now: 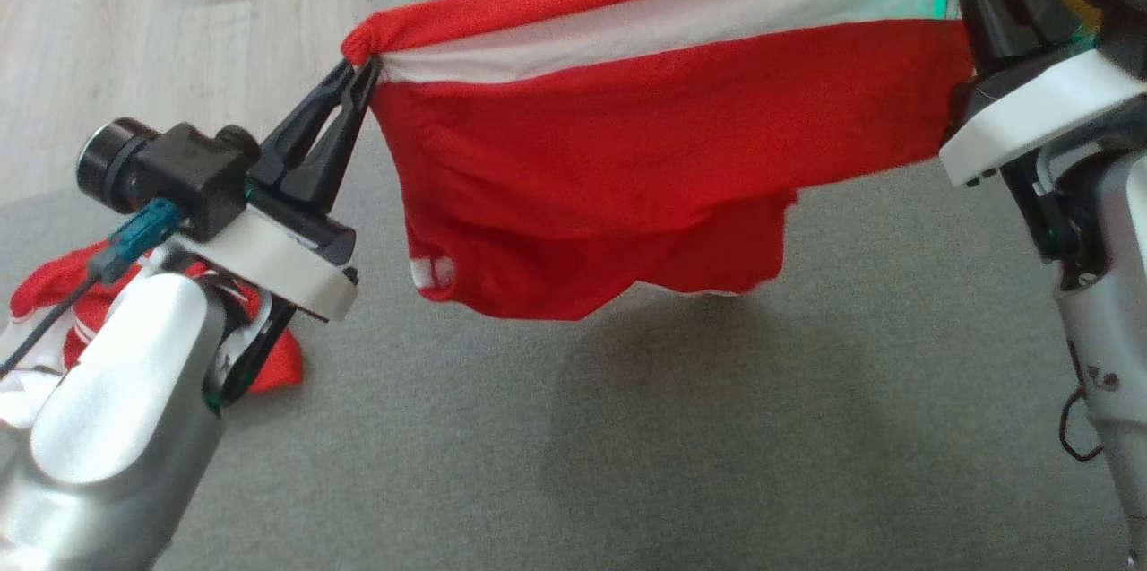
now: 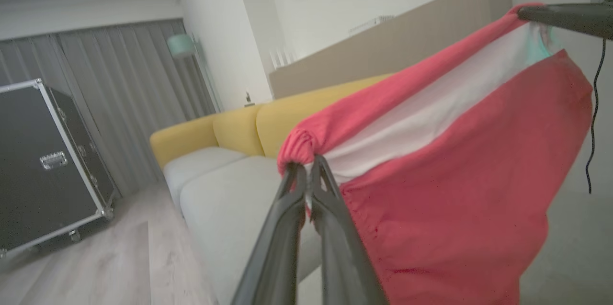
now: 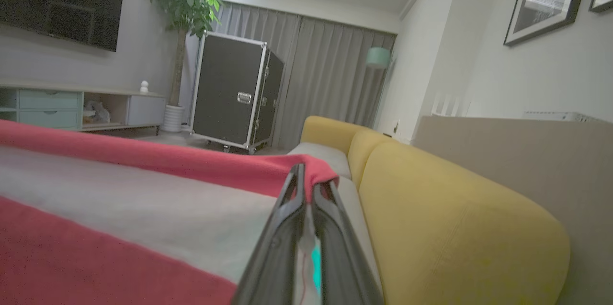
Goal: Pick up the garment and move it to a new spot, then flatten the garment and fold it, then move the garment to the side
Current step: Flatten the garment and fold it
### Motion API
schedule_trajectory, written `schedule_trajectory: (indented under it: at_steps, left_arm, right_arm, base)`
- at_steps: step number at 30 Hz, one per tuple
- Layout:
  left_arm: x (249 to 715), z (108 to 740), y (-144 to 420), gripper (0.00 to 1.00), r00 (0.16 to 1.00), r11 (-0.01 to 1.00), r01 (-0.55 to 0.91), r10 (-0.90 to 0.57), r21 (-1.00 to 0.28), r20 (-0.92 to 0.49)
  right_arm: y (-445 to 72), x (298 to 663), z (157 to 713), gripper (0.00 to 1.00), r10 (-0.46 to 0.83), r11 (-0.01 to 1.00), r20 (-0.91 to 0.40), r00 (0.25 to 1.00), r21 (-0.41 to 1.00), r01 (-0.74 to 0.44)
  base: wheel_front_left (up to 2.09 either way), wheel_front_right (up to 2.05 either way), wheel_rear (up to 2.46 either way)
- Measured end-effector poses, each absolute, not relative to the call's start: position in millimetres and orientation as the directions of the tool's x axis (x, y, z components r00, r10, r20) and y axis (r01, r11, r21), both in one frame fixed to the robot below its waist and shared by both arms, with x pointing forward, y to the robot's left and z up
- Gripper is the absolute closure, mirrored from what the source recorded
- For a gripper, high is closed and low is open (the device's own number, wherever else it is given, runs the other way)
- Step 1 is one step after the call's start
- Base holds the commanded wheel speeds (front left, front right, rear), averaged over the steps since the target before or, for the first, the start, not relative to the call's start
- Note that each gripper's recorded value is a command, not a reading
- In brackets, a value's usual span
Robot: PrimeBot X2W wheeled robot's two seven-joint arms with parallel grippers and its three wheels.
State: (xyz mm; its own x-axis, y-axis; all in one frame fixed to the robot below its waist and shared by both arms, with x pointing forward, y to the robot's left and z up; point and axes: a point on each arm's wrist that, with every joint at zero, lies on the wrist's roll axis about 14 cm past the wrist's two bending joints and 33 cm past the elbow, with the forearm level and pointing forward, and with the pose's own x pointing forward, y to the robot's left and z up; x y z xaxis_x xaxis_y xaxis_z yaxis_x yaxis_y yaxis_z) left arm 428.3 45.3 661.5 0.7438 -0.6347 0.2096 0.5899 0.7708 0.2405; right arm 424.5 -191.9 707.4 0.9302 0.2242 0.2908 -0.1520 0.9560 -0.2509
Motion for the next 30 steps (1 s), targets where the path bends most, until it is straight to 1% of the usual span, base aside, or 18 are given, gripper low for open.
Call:
schedule_trajectory:
  at_steps: [2,4,6,9,12,15,18,20,21,23,27,28,30]
  left_arm:
    - [433.7,646.0,46.6,1.0,0.758,0.765,0.602,-0.638,0.23,0.136]
    - [439.9,632.7,45.4,1.0,0.762,0.761,0.62,-0.642,0.193,0.082]
    - [452.1,625.1,44.9,1.0,0.764,0.756,0.628,-0.644,0.184,0.037]
    - [485.1,634.1,46.0,1.0,0.769,0.754,0.618,-0.639,0.22,0.027]
    - [526.0,654.7,44.1,1.0,0.774,0.759,0.595,-0.63,0.262,0.066]
    - [564.6,673.7,43.2,1.0,0.774,0.772,0.566,-0.618,0.29,0.137]
    - [599.8,688.3,45.2,1.0,0.772,0.797,0.528,-0.594,0.293,0.227]
    - [616.8,692.0,44.3,1.0,0.762,0.809,0.512,-0.583,0.29,0.283]
    - [629.1,687.7,41.3,1.0,0.754,0.815,0.509,-0.577,0.276,0.315]
    - [637.5,673.3,35.3,1.0,0.754,0.814,0.518,-0.58,0.264,0.309]
    - [638.8,631.5,16.9,1.0,0.756,0.792,0.564,-0.609,0.233,0.238]
    - [638.8,631.5,16.9,1.0,0.756,0.792,0.564,-0.609,0.233,0.238]
    - [634.2,608.3,13.5,1.0,0.762,0.785,0.585,-0.618,0.201,0.195]
  right_arm:
    - [-193.0,430.9,696.2,1.0,0.22,0.958,0.243,0.945,-0.236,-0.162]
    - [-192.0,439.9,681.0,1.0,0.224,0.959,0.184,0.957,-0.217,-0.182]
    - [-192.5,452.4,666.3,1.0,0.226,0.953,0.125,0.966,-0.235,-0.192]
    - [-193.1,482.4,664.2,1.0,0.229,0.945,0.095,0.969,-0.261,-0.198]
    - [-193.4,521.5,685.7,1.0,0.231,0.941,0.141,0.963,-0.283,-0.184]
    - [-200.7,559.0,714.0,1.0,0.21,0.943,0.233,0.95,-0.303,-0.135]
    - [-204.0,588.3,732.4,1.0,0.196,0.947,0.337,0.921,-0.31,-0.088]
    - [-204.1,603.0,731.3,1.0,0.188,0.95,0.376,0.907,-0.304,-0.071]
    - [-207.3,615.5,718.5,1.0,0.172,0.95,0.366,0.914,-0.306,-0.056]
    - [-211.2,624.5,699.9,1.0,0.162,0.941,0.332,0.929,-0.335,-0.044]
    - [-217.7,634.1,654.2,1.0,0.137,0.94,0.239,0.961,-0.338,-0.05]
    - [-217.7,634.1,654.2,1.0,0.137,0.94,0.239,0.961,-0.338,-0.05]
    - [-219.0,633.8,621.5,1.0,0.132,0.936,0.165,0.977,-0.344,-0.069]
  base:
    - [0.0,0.0,0.0]
    - [0.0,0.0,0.0]
    - [0.0,0.0,0.0]
    - [0.0,0.0,0.0]
    - [0.0,0.0,0.0]
    - [0.0,0.0,0.0]
    - [0.0,0.0,0.0]
    - [0.0,0.0,0.0]
    - [0.0,0.0,0.0]
    - [0.0,0.0,0.0]
    - [0.0,0.0,0.0]
    - [0.0,0.0,0.0]
    - [0.0,0.0,0.0]
